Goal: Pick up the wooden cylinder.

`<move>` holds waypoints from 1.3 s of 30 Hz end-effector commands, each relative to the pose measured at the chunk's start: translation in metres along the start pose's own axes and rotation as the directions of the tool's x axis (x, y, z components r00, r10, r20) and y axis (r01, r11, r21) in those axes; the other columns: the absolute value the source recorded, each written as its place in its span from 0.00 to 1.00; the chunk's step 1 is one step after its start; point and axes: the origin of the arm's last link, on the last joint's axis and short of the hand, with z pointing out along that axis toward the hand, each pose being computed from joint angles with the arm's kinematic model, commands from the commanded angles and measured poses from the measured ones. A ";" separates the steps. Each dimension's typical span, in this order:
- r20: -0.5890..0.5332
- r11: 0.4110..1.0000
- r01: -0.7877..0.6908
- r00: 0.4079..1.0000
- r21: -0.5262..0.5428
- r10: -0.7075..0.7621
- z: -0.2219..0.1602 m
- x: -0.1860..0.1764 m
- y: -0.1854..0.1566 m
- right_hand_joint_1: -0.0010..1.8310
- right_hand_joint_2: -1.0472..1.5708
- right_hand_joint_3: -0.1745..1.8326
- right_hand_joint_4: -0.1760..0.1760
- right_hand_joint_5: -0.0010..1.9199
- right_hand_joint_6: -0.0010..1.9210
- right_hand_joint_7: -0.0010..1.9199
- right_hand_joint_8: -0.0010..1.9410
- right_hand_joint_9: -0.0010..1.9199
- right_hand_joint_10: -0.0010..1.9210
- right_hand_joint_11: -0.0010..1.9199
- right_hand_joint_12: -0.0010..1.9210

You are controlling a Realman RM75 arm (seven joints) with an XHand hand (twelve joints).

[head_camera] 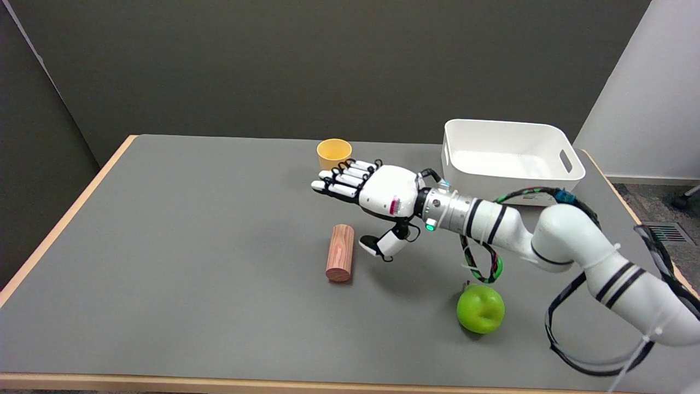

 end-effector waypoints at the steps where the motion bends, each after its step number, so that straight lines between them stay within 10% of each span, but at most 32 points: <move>1: -0.016 0.933 0.288 0.956 0.216 -0.291 0.014 0.014 0.017 0.48 0.65 0.57 0.56 0.00 0.00 0.00 0.00 0.00 0.17 0.00 0.47; 24: 0.141 0.917 0.181 0.959 0.355 -0.244 0.005 -0.050 0.020 0.47 0.64 0.58 0.54 0.00 0.00 0.00 0.00 0.00 0.16 0.00 0.42; 27: -0.153 0.840 0.211 0.976 0.500 -0.155 0.022 0.000 -0.046 0.47 0.64 0.58 0.54 0.00 0.00 0.00 0.00 0.00 0.16 0.00 0.42; 28: 0.107 0.912 0.171 0.968 0.374 -0.225 0.009 -0.045 0.013 0.47 0.64 0.58 0.54 0.00 0.00 0.00 0.00 0.00 0.16 0.00 0.42; 39: 0.094 0.905 0.166 0.971 0.392 -0.219 0.023 -0.040 0.010 0.48 0.65 0.59 0.54 0.00 0.01 0.00 0.00 0.00 0.17 0.00 0.41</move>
